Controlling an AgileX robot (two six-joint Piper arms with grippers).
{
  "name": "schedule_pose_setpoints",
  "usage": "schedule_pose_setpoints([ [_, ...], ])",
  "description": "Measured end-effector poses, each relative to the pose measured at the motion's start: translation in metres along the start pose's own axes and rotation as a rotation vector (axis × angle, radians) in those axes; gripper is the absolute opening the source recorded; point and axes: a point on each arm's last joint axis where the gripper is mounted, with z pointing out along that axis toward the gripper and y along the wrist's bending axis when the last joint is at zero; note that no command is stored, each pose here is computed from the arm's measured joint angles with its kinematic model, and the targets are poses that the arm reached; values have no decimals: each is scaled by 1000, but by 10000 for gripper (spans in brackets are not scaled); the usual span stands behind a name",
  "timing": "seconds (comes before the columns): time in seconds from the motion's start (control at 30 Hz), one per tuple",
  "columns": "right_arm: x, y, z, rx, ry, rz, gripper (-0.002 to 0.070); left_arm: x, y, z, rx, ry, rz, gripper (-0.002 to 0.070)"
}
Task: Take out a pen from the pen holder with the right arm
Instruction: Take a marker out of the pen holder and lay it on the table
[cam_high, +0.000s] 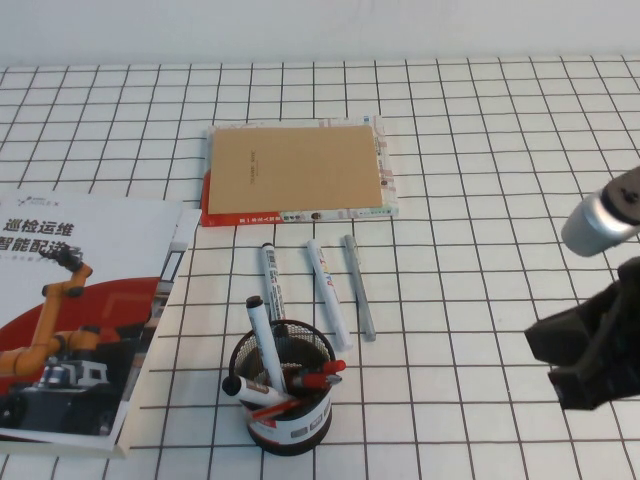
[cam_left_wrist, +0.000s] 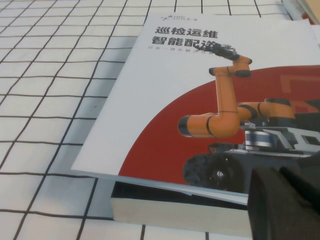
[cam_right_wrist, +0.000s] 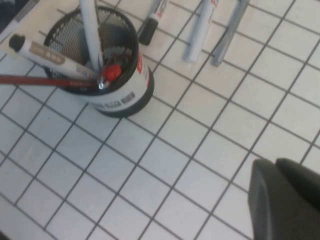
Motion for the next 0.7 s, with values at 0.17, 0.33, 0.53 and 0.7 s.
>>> schedule_pose_setpoints([
  [0.17,5,1,-4,-4,34,-1,-15,0,0,0,0,0,0,-3],
  [0.33,7,-2,-1,21,36,-20,-15,0,0,0,0,0,0,-3],
  [0.53,6,-19,-5,102,-69,-10,-15,0,0,0,0,0,0,-3],
  [0.7,41,-53,-21,269,-256,65,-15,0,0,0,0,0,0,-3],
])
